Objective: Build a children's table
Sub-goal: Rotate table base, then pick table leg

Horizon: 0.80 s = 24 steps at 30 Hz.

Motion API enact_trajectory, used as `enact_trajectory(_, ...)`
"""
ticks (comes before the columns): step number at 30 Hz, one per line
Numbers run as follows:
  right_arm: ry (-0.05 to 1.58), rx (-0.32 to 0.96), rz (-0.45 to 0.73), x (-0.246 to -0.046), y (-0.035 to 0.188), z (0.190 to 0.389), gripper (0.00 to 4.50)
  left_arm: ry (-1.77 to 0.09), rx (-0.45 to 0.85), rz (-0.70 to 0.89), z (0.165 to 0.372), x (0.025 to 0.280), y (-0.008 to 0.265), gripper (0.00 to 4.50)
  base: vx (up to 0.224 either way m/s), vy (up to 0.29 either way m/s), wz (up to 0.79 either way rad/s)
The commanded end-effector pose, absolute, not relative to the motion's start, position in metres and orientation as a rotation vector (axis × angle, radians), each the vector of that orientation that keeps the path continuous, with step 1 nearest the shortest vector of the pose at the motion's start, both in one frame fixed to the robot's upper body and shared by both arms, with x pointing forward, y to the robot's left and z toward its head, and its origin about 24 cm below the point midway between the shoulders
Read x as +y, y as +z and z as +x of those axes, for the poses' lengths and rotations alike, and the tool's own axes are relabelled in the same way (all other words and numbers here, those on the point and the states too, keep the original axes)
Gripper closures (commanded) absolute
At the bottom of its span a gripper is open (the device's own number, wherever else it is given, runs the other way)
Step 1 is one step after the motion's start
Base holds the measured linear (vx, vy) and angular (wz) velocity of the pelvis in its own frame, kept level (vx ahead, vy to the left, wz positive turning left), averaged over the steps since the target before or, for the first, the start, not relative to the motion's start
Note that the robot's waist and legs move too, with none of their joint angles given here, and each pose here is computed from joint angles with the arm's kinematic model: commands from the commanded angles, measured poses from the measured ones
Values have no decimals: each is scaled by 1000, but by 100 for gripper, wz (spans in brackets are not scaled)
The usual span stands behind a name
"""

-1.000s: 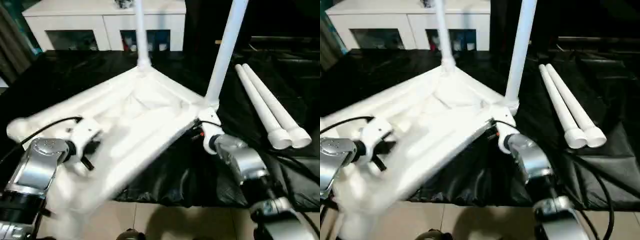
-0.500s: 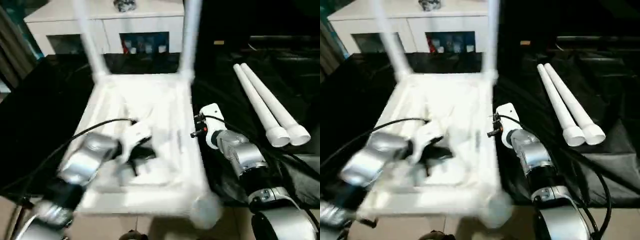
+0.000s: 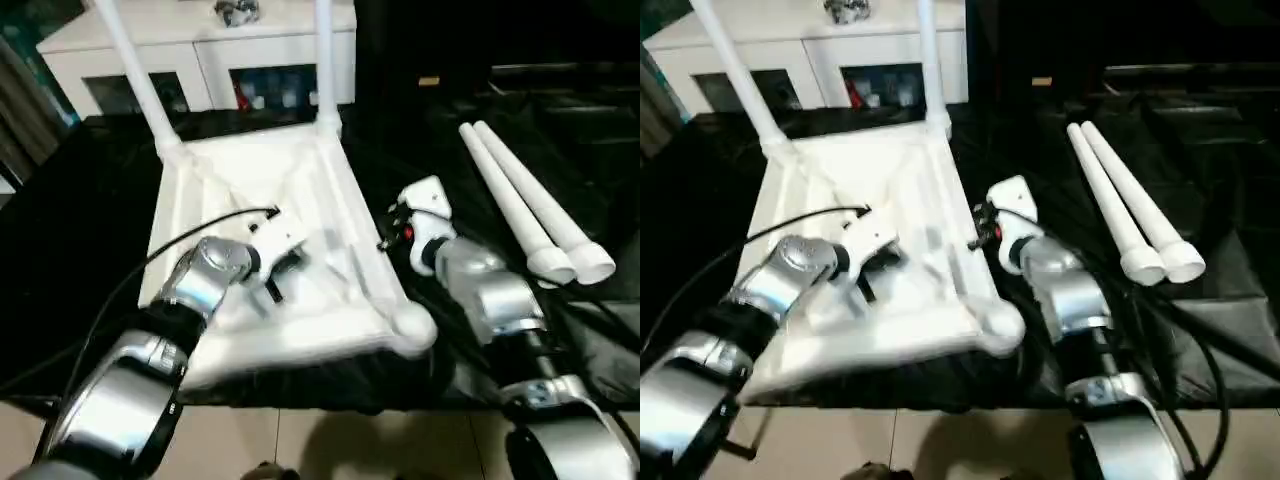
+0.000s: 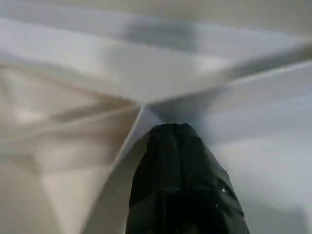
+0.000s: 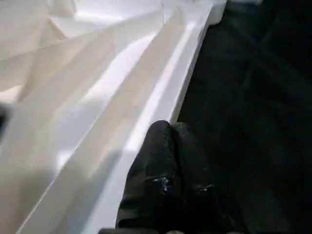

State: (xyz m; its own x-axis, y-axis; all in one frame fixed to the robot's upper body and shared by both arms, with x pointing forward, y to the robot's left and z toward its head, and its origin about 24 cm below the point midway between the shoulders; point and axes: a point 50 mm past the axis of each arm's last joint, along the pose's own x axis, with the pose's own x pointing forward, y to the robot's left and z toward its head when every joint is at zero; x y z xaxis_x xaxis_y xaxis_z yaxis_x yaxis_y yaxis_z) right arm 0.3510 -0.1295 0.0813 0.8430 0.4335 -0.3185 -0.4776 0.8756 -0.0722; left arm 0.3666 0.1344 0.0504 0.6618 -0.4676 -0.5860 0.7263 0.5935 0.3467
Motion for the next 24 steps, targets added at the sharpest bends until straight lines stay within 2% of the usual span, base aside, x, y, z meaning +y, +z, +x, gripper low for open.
enact_trajectory(1,480,308,-142,-133,82,347,442,-593,392,606,377,144,62,450,0,0,0)
enact_trajectory(6,429,308,-136,-144,84,341,442,-485,295,551,383,140,64,450,0,0,0)
enact_trajectory(13,299,301,-105,-165,86,336,442,-475,175,477,382,138,74,450,0,0,0)
enact_trajectory(14,292,305,-91,-168,86,335,428,-471,149,460,381,138,77,450,0,0,0)
enact_trajectory(17,251,320,-65,-178,85,334,409,-481,78,369,371,137,84,430,0,0,0)
enact_trajectory(18,239,326,-62,-181,85,335,398,-494,64,350,366,136,86,409,0,0,0)
enact_trajectory(19,183,337,-67,-192,85,340,385,-530,30,293,352,132,90,409,0,0,0)
enact_trajectory(23,127,342,-75,-202,87,346,362,-582,5,262,338,127,94,384,0,0,0)
enact_trajectory(24,96,347,-80,-208,88,350,341,-622,-8,260,330,124,95,368,0,0,0)
